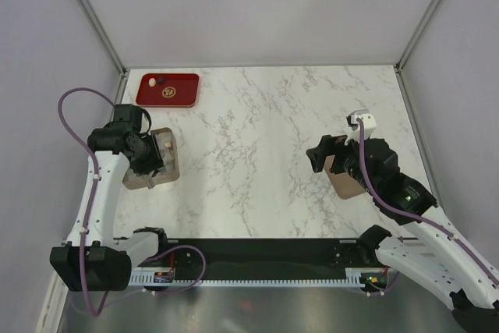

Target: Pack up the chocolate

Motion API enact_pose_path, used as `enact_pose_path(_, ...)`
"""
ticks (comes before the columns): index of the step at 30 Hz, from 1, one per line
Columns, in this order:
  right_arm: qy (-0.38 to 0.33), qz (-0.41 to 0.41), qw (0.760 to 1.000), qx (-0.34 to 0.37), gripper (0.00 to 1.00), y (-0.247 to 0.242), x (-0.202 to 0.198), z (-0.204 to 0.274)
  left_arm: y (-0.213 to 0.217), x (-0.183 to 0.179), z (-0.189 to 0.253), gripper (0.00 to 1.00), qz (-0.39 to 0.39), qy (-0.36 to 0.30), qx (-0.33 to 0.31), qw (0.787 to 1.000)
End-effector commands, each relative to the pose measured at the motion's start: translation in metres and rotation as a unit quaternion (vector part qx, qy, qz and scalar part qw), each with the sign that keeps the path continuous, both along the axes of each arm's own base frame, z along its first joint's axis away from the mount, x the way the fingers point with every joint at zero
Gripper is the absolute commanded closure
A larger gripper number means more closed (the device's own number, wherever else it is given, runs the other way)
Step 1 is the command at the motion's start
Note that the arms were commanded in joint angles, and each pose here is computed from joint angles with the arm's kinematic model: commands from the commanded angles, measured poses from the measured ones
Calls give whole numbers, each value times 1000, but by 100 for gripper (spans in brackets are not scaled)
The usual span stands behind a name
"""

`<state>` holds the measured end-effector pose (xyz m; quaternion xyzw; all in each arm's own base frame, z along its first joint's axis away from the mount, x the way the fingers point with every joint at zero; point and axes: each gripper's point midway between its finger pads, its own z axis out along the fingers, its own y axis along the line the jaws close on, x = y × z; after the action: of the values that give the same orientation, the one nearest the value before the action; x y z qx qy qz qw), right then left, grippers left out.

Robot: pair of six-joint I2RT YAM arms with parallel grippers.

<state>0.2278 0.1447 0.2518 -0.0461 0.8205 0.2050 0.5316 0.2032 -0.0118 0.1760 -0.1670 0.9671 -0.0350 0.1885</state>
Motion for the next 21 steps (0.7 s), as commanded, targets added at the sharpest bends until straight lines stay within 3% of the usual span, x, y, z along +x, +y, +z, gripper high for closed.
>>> enact_pose_path(1,-15,2,1000,1,2,0,0,9,-10,-10,7,62,27,18,-30,999)
enact_pose_path(7,-21,3,1000,11,2,-2,-3,15,2,-18,12,62,55,28,-2,998)
enact_pose_path(21,-34,-4,999,14,2,-10,-9,22,-6,-8,5,62,50,41,-24,998)
